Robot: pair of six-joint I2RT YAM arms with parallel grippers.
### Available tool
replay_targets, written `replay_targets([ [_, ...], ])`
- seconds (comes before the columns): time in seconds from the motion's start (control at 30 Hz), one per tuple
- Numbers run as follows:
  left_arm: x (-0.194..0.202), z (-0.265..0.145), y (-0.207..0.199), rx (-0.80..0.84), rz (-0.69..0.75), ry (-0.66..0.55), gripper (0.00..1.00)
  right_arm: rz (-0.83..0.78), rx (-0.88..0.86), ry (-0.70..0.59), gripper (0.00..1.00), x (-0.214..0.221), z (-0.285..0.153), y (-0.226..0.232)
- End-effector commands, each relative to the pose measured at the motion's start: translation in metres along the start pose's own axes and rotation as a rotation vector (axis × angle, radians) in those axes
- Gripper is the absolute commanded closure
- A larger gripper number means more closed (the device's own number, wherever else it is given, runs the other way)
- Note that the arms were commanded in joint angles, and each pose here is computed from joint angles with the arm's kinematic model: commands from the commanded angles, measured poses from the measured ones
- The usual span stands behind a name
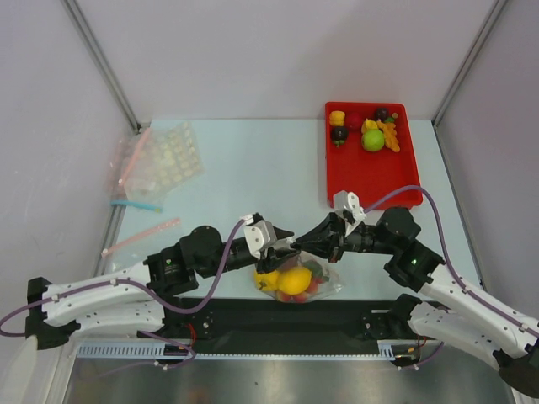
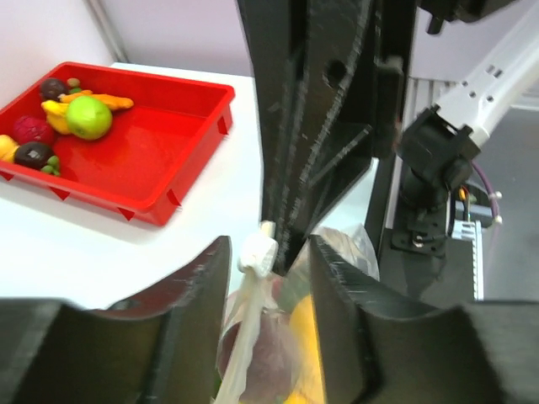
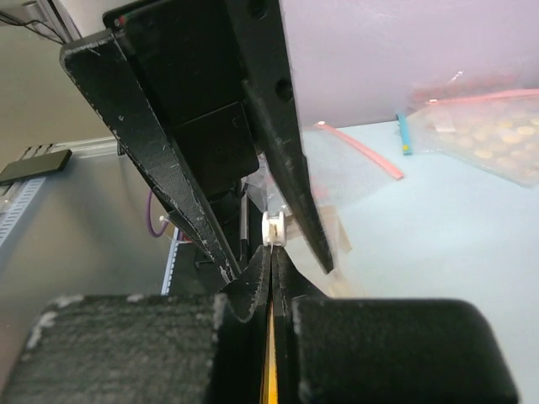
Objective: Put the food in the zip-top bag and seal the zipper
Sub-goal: Zip the zipper food storage bag at the center of the board.
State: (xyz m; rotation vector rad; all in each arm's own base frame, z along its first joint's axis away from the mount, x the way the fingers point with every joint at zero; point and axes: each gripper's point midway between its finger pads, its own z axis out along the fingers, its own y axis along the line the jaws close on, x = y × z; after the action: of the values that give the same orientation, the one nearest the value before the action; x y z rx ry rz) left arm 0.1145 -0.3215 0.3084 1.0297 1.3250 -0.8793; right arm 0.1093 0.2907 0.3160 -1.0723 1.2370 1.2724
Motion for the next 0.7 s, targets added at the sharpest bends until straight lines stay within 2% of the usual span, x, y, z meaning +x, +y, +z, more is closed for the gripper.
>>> replay_targets([
  [0.0, -0.028, -0.001, -0.004, 0.031, 0.014, -0.06, 0.55, -0.056, -0.045, -0.085, 1.0, -0.03, -0.004, 0.012],
  [0.13, -0.03, -0.002, -0.005, 0.036, 0.013, -0.07, 0.59, -0.059, -0.059, -0.084, 1.0, -0.03, -0.003, 0.014],
  [0.27, -0.038, -0.011, -0.007, 0.042, 0.003, -0.115, 0.5, -0.069, -0.057, -0.074, 1.0, -0.028, -0.004, 0.013],
  [0.4, -0.043, -0.016, -0.005, 0.033, -0.019, -0.143, 0.5, -0.083, -0.058, -0.076, 1.0, -0.028, -0.004, 0.014],
  [0.57, -0.043, -0.014, -0.009, 0.054, -0.022, -0.134, 0.69, -0.08, -0.061, -0.073, 1.0, -0.027, -0.004, 0.014],
  [0.67, -0.04, -0.01, -0.012, 0.071, -0.019, -0.114, 0.71, -0.082, -0.066, -0.077, 1.0, -0.028, -0.005, 0.015],
])
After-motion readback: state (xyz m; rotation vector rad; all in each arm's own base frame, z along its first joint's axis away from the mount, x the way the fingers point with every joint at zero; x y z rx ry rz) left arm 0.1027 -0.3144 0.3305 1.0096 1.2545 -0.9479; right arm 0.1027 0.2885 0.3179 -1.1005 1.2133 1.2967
